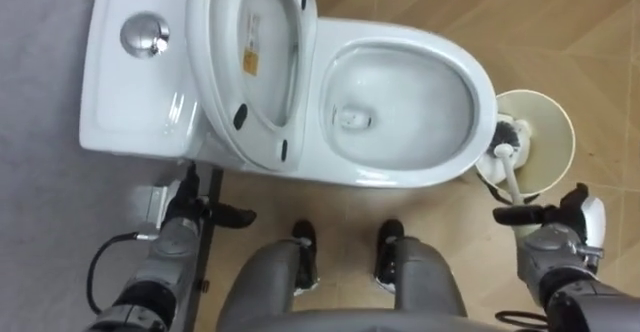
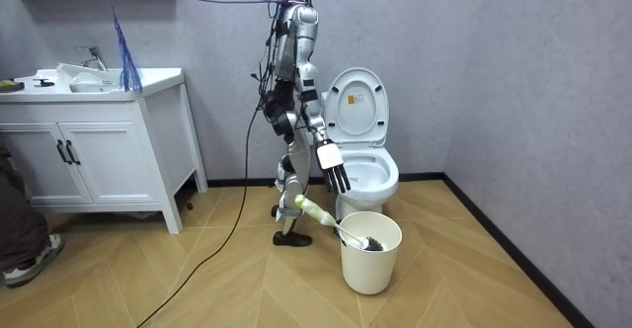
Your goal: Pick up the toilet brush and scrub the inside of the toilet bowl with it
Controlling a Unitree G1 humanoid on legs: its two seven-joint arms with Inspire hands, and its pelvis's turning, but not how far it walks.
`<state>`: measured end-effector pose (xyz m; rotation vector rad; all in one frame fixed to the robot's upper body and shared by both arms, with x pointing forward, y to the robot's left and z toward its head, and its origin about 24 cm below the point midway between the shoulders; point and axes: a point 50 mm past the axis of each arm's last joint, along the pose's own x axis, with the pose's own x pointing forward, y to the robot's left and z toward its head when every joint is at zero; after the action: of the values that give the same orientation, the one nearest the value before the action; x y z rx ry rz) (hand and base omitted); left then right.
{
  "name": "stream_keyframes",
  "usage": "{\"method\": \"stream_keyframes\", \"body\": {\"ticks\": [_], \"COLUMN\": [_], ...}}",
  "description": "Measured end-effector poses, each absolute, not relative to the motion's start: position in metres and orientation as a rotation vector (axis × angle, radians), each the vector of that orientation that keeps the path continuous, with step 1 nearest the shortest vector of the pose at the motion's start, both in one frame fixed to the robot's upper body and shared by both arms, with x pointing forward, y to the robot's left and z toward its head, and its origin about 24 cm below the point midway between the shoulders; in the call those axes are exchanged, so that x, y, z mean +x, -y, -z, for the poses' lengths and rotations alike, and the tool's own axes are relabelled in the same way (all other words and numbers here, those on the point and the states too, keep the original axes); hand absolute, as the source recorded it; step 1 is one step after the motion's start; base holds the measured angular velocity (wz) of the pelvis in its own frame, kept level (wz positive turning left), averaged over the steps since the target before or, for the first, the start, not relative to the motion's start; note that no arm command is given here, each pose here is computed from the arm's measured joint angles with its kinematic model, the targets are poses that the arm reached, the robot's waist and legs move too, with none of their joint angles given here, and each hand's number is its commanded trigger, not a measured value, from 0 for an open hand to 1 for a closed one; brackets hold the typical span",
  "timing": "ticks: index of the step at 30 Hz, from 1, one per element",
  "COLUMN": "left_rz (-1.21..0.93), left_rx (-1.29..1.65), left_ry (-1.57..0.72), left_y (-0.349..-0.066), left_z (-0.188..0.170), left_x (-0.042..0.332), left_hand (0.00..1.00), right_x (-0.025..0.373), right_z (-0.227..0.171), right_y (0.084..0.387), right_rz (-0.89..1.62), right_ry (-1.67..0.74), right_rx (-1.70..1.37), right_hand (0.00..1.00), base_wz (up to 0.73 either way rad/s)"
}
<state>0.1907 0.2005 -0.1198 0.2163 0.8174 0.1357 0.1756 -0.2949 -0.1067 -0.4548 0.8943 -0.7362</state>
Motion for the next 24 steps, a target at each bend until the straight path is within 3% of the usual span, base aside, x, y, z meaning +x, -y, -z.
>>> {"method": "stream_keyframes", "body": {"ticks": [24], "left_rz": [-0.035], "left_rx": [-0.02], "left_ry": [-0.627], "left_y": [-0.172], "left_z": [0.084], "left_x": [0.231], "left_hand": [0.0], "right_x": [0.209], "right_z": [0.067], "right_y": [0.335], "right_rz": [0.845], "right_ry": [-0.822], "right_rx": [-0.485], "right_hand": [0.0], "base_wz": [0.05]}}
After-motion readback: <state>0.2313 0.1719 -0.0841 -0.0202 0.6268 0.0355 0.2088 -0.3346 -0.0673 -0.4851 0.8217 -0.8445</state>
